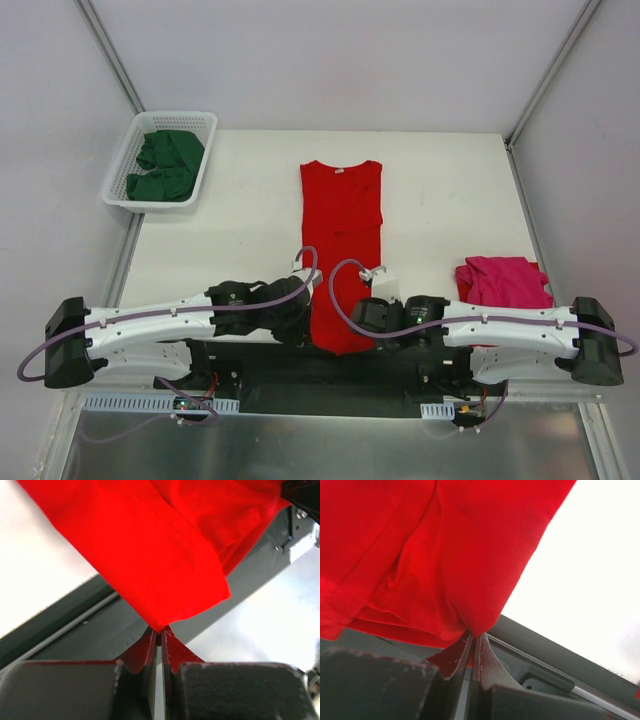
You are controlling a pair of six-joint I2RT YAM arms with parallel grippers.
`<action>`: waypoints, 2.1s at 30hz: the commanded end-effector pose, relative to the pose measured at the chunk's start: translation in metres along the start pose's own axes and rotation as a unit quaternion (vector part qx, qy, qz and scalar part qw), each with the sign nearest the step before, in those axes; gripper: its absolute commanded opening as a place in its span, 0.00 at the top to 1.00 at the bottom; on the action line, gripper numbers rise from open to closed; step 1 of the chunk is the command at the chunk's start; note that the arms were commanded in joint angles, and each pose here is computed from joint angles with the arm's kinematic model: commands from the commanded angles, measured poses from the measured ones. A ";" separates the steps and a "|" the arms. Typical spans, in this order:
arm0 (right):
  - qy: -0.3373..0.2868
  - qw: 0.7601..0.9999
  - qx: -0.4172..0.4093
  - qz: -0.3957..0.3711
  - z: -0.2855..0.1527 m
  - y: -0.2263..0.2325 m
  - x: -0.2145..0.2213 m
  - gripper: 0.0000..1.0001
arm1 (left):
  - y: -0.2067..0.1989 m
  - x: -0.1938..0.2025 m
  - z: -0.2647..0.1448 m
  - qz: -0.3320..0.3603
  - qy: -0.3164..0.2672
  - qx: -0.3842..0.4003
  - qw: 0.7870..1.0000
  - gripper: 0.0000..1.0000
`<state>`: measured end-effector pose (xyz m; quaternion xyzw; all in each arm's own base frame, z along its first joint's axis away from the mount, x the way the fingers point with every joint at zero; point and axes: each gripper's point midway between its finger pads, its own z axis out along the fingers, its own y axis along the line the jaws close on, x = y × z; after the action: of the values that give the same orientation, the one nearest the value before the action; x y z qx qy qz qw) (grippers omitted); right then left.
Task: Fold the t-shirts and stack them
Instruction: Fold the folded rectangular tshirt in 1/3 of the way
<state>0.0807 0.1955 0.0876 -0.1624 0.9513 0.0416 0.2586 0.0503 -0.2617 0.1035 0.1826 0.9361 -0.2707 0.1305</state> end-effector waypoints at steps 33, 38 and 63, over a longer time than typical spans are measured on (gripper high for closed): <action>-0.050 0.997 0.056 -0.012 0.017 -0.032 -0.062 0.99 | 0.047 -0.086 -0.011 0.034 -0.065 -0.106 0.992 1.00; -0.044 0.997 0.056 -0.007 0.023 -0.035 -0.069 0.99 | 0.052 -0.100 -0.010 0.034 -0.064 -0.113 0.991 1.00; -0.029 0.998 0.050 0.002 0.053 -0.055 -0.123 0.99 | 0.077 -0.152 0.003 0.026 -0.057 -0.135 0.989 1.00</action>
<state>0.2100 0.1842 0.0946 -0.1380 0.9486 -0.0035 0.2849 0.2047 -0.2449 0.1087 0.1636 0.9536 -0.1519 0.2018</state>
